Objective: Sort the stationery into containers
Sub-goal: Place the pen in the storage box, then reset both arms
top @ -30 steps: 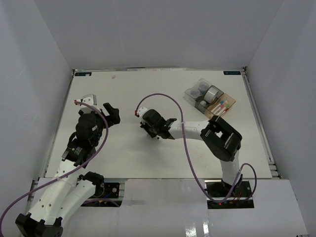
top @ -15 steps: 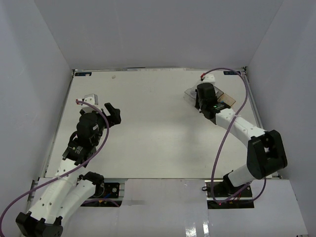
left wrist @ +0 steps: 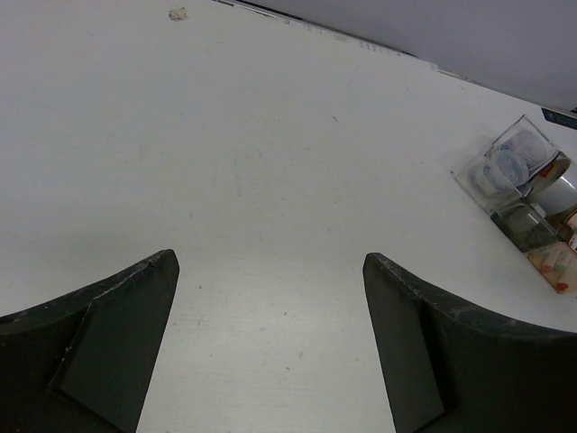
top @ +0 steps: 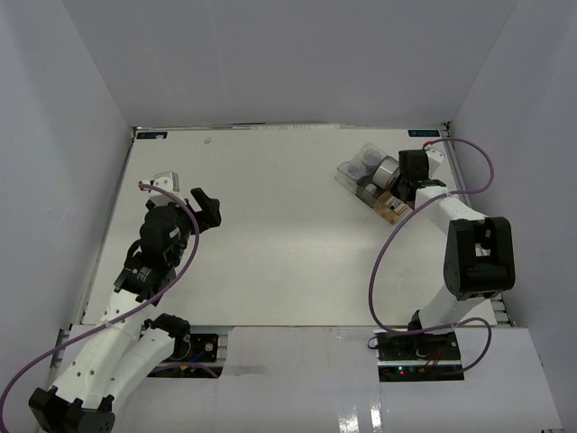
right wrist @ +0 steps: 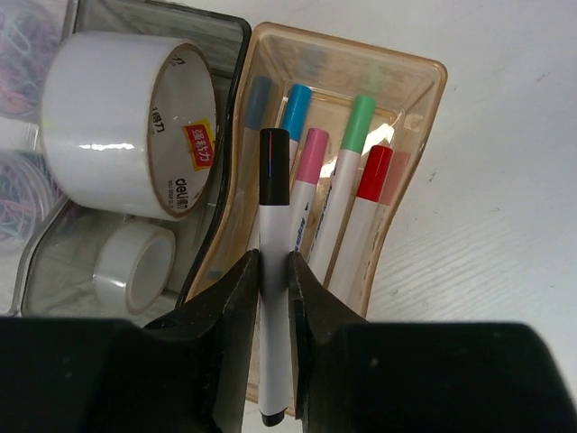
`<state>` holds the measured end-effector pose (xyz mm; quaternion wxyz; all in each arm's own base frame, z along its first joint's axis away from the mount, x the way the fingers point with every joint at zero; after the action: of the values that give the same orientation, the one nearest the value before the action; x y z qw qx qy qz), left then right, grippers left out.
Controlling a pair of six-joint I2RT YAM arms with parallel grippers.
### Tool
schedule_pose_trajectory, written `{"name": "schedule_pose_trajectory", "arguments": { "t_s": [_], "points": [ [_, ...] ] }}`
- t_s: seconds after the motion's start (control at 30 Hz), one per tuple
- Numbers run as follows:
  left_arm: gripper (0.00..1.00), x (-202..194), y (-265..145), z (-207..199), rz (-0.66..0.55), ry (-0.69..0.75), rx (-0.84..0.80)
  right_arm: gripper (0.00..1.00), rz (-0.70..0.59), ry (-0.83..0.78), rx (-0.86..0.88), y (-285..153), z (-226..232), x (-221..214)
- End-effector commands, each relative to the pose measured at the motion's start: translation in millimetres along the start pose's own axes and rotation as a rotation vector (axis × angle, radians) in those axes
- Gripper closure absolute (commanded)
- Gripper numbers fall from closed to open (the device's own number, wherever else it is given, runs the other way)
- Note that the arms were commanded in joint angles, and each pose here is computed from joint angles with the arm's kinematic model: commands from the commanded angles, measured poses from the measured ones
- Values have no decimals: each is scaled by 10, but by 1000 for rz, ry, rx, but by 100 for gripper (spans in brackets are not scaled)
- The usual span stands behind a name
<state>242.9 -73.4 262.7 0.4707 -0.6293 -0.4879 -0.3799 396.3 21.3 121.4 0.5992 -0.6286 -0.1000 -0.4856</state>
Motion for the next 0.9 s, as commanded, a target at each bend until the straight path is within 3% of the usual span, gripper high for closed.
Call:
{"name": "schedule_pose_trajectory", "arguments": {
  "t_s": [0.0,0.27,0.43,0.6,0.7,0.73,0.87],
  "points": [
    [5,32,-9,-19,-8,-6,-14,75,-20,108,16,77,114,185],
    [5,32,-4,-32,-4,-5,-21,46,-55,121,13,53,106,342],
    [5,33,-3,-29,-5,-5,-20,45,-111,78,76,-254,104,526],
    [5,47,-10,-37,-7,-4,-25,42,-288,-23,262,-1105,90,913],
    [5,66,-12,-24,-13,9,-18,29,-442,-103,355,-1728,-37,1081],
    [5,75,-13,-19,-16,12,-14,19,-525,-134,378,-2030,-138,1146],
    [5,103,-27,-32,-15,31,-24,2,-696,-200,423,-2651,-359,1219]
  ]
}}
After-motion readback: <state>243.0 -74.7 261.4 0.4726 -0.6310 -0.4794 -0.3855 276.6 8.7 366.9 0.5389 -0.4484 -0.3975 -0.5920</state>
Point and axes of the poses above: each gripper's point midway between its finger pads, its own y axis out along the fingers, its own z axis along the line the jaws close on, x = y × z, the point moved 4 cm from there along -y, back along the fingers, and after that the axes turned 3 degrees about y, right-handed, at the moved point
